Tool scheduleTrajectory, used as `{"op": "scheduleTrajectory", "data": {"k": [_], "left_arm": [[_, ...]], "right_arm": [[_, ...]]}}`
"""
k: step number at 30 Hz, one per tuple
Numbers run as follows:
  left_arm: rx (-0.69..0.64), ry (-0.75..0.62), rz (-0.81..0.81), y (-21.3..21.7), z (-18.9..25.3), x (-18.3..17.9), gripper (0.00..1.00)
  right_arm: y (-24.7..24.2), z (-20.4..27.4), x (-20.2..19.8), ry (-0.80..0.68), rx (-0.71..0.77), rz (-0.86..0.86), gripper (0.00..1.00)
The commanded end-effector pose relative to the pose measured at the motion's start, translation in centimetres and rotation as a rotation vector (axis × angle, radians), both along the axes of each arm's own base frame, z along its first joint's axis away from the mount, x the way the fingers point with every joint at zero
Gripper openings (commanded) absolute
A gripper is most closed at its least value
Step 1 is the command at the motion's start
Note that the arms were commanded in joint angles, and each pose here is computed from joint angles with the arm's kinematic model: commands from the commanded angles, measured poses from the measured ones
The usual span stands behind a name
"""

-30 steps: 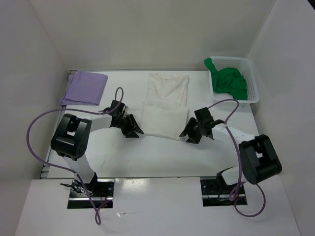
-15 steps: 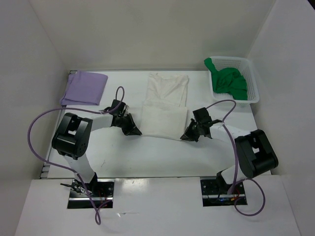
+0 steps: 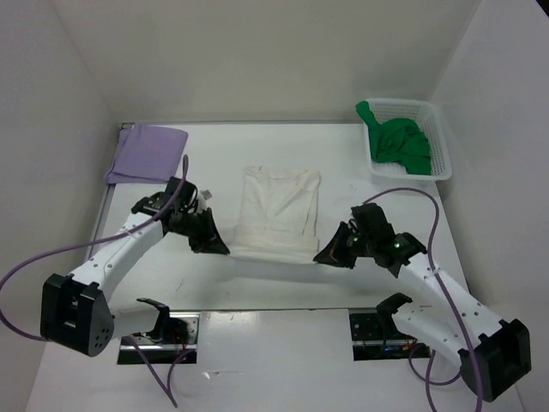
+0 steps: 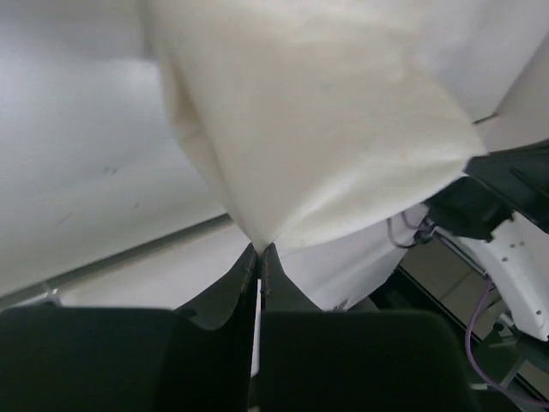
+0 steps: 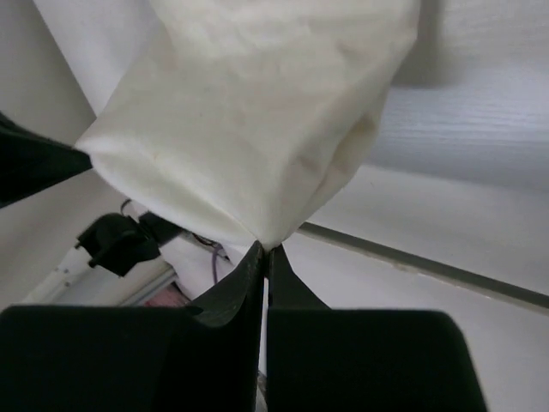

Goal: Fold and stack the t-shirts
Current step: Fold the long partially folded tshirt into a neat square

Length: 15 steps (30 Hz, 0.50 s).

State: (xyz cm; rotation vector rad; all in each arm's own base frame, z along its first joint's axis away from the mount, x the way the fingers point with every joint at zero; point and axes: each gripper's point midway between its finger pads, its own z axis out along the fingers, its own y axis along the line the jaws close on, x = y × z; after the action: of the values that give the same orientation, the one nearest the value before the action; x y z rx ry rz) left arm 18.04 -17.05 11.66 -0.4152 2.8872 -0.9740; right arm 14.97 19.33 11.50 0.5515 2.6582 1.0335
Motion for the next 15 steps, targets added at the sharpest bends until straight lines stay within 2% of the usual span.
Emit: {"op": "scheduleTrajectory", "data": {"k": [1,2,4,5,6,8,9,11,12,15], "left_arm": [[0.018,-0.140,-0.014,-0.1,4.7,3.8,0.00],[0.030,-0.184,0.008,0.1,5.3,5.6,0.00],[0.025,-0.232,0.038,0.1,5.3,9.9,0.00],[0.009,-0.294,0.040,-0.4,7.1,12.3,0.00],[0.048,-0.321,0.064,-0.1,6.9,14.3,0.00],[0.055,-0.324,0.068,-0.5,5.3,18.3,0.00],[0.063,-0.330,0.074,-1.0,4.7,21.1,0.00],[0.077,-0.332,0.081,-1.3,3.6,23.9,0.00],[0.092,-0.342,0.090,-1.6,2.8,26.6,0.00],[0.104,-0.340,0.107,-2.1,0.7,30.1,0.00]], "right_arm": [[-0.9,2.7,3.3,-0.028,-0.037,-0.025,0.00],[-1.2,4.7,6.4,-0.129,-0.028,-0.044,0.00],[-1.8,4.3,10.3,-0.147,-0.056,-0.066,0.00],[-1.8,6.1,13.2,-0.234,-0.053,-0.070,0.00],[-2.6,4.5,15.5,-0.195,-0.079,-0.095,0.00],[-2.7,6.0,19.4,-0.259,-0.082,-0.100,0.00],[-3.4,3.6,21.5,-0.226,-0.121,-0.106,0.00],[-3.8,4.2,24.9,-0.255,-0.120,-0.112,0.00],[-4.6,2.2,26.6,-0.220,-0.130,-0.134,0.00],[-6.0,2.4,30.5,-0.252,-0.141,-0.183,0.00]]}}
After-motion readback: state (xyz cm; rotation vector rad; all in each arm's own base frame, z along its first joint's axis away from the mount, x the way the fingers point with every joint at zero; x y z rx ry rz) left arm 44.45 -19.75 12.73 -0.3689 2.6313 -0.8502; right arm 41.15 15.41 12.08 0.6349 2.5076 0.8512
